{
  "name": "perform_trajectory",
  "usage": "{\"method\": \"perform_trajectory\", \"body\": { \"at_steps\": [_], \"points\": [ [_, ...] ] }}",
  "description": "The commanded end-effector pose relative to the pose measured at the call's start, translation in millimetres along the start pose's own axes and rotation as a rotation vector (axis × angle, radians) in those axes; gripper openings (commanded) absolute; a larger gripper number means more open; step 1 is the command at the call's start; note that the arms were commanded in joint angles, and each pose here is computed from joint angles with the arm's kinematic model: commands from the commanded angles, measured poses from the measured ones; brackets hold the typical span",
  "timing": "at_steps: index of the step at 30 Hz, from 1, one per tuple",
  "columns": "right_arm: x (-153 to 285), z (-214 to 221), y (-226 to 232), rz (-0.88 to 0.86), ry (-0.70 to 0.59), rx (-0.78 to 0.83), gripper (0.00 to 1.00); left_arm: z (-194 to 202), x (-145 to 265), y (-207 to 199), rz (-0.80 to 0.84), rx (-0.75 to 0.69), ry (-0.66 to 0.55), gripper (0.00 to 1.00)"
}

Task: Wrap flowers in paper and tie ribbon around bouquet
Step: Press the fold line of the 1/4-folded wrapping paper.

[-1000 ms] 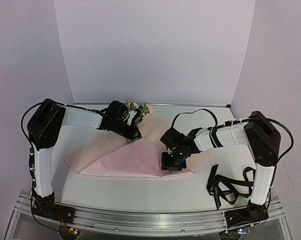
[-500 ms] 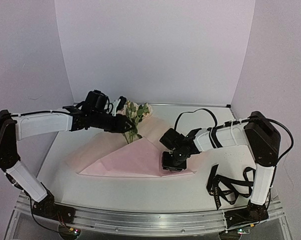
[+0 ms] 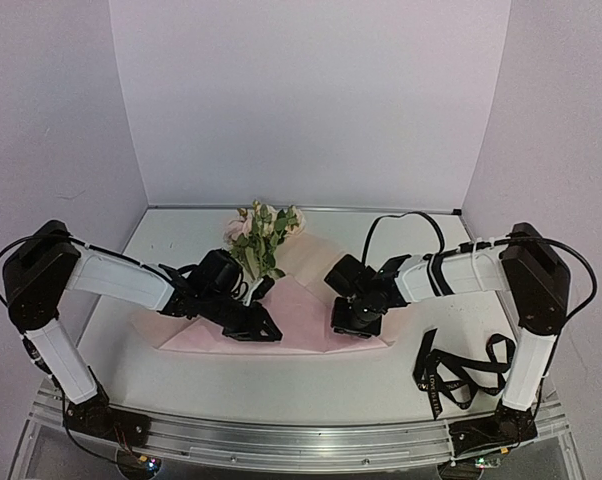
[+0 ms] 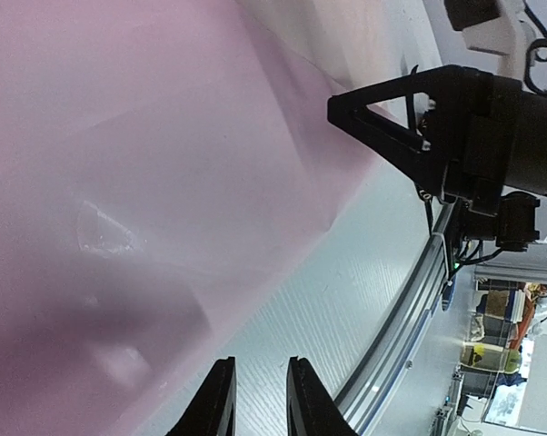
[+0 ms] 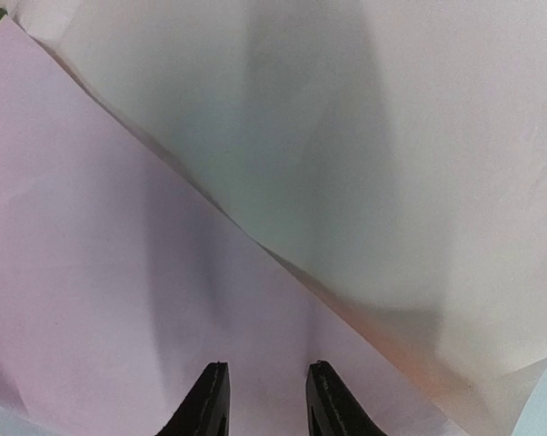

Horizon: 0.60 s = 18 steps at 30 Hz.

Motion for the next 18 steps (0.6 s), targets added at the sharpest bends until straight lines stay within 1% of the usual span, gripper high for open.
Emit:
{"method": "perform_trajectory", "body": {
  "at_steps": [1,7,11,15,18],
  "points": [
    [24,-9,6,-0.017,-0.076,-0.019,0.31,-3,-14,10,0.001,0.000,-0.010,0.19],
    [47,-7,15,-0.057,-0.092,-0.005,0.34,2,-23,22,-0.026,0.026,0.001,0.18],
    [61,8,15,-0.076,-0.087,-0.013,0.40,2,-24,29,-0.055,0.043,-0.006,0.17],
    [64,26,7,-0.108,-0.061,-0.082,0.49,2,-24,31,-0.059,0.048,-0.008,0.17],
    [59,34,10,-0.166,-0.046,-0.123,0.49,4,-24,32,-0.055,0.046,-0.005,0.17]
  ]
}}
Point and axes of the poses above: each gripper's point midway between its finger pads, its own x axis back along the fingers, its own y axis along the line the jaws close on, z = x × y, the point moved 6 cm from there along x, back along the fingers, and after that the axes turned 2 degrees about -x, right-handed, at the moved point
